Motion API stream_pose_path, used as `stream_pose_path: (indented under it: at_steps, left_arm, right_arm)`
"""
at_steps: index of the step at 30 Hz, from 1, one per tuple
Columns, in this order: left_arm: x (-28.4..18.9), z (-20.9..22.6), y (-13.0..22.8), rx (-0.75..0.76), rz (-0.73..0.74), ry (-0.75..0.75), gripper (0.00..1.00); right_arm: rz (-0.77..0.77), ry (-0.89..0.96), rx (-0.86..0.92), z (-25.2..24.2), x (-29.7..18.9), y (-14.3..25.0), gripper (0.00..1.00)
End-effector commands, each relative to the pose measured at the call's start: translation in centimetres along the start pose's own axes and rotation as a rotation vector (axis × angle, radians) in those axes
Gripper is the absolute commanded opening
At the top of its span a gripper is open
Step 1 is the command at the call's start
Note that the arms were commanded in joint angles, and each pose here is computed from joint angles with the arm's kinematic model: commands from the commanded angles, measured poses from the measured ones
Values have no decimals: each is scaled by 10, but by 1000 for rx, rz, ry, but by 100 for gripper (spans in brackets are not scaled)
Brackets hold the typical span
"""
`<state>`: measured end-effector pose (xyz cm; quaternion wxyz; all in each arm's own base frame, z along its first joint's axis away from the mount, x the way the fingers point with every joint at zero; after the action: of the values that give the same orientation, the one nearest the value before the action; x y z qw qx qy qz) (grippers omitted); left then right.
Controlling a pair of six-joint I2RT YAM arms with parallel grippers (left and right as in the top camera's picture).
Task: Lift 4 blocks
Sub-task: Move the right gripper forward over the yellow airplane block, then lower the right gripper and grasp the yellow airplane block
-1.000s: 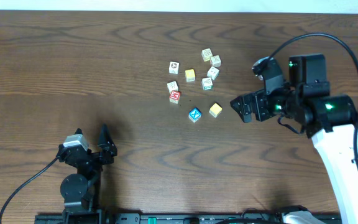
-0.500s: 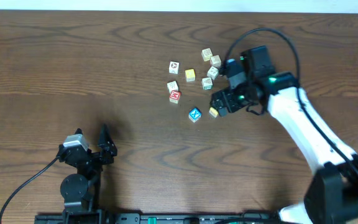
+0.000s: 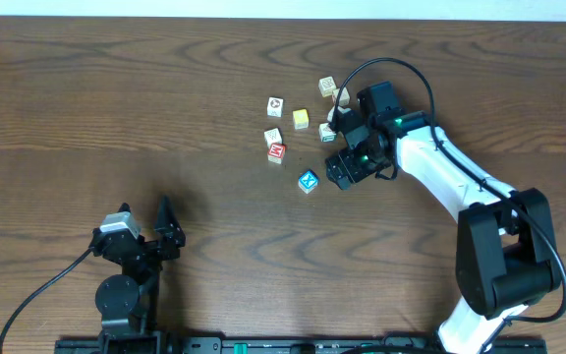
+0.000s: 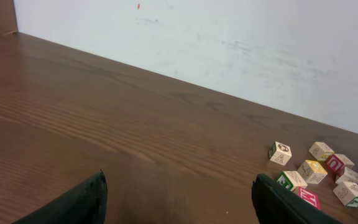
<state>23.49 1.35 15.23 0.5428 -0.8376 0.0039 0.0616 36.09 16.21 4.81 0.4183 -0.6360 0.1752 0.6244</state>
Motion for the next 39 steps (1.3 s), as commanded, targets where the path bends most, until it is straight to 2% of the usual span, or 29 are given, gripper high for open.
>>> stream_pose_path:
  at_steps: [1, 13, 20, 32, 39]
  left_arm:
    - [1, 11, 13, 10, 39, -49, 75]
    - [1, 11, 13, 10, 39, -49, 75]
    - [1, 11, 13, 10, 39, -49, 75]
    - [1, 11, 13, 10, 39, -49, 75]
    - [1, 11, 13, 10, 39, -49, 75]
  right_arm:
    - [16, -10, -53, 3, 7, 1, 85]
    - [26, -15, -95, 5, 9, 4, 87]
    - [17, -13, -122, 5, 10, 2, 81]
    - [61, -30, -125, 4, 27, 11, 80]
    - [114, -28, -126, 0, 44, 23, 72]
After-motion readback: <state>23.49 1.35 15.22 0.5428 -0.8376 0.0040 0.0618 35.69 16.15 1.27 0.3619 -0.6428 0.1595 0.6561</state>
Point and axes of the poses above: each gripper's point midway between its finger pads, its own x axis out along the fingers, its own z axis along the line the jaws close on, y = z × x, the point moved 1 cm from there along -x, back along the fingers, and after that the axes turned 8 degrees about -x, right-handed, at the moved point
